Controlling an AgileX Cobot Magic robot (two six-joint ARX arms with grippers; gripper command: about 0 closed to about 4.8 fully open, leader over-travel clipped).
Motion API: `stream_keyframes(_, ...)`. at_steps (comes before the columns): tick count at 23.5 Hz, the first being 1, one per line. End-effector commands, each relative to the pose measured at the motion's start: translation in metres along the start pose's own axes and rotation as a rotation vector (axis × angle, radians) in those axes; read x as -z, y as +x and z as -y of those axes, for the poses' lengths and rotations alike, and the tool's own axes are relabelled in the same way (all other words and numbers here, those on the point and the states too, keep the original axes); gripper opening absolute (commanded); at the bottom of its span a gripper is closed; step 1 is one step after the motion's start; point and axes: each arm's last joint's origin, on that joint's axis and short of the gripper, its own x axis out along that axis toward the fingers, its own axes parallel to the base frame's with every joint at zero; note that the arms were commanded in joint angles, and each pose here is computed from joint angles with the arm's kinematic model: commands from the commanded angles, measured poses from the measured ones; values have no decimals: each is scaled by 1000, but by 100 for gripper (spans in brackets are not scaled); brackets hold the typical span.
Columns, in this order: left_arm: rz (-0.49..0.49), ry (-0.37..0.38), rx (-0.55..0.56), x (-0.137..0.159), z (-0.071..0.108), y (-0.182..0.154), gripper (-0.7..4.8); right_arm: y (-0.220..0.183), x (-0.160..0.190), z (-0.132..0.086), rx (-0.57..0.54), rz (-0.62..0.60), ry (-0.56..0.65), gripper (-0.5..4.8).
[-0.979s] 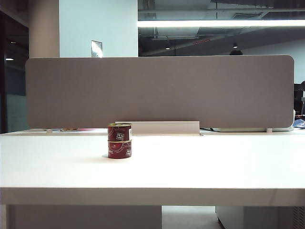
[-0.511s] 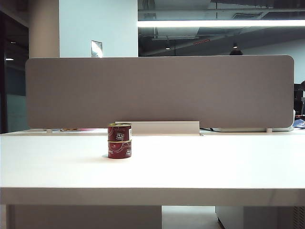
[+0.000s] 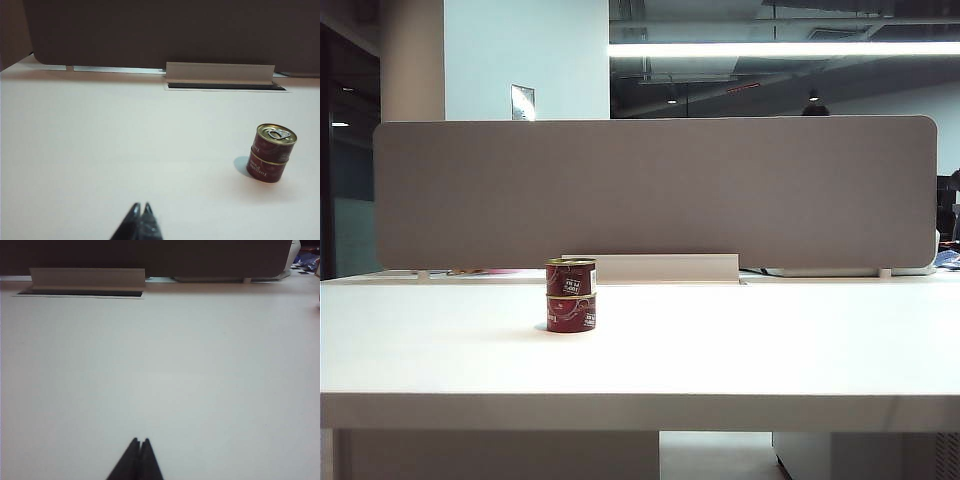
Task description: Stack a can of tomatoes on the right onto the can of tomatoes on the left.
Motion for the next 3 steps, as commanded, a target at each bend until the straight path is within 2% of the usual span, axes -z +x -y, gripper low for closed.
stream_keyframes(1,11,5,0,-2,0,0,-6,0,1,0,2,6,-4,-8)
stream_keyframes(3,11,5,0,-2,0,0,-6,0,1,0,2,6,-4,-8)
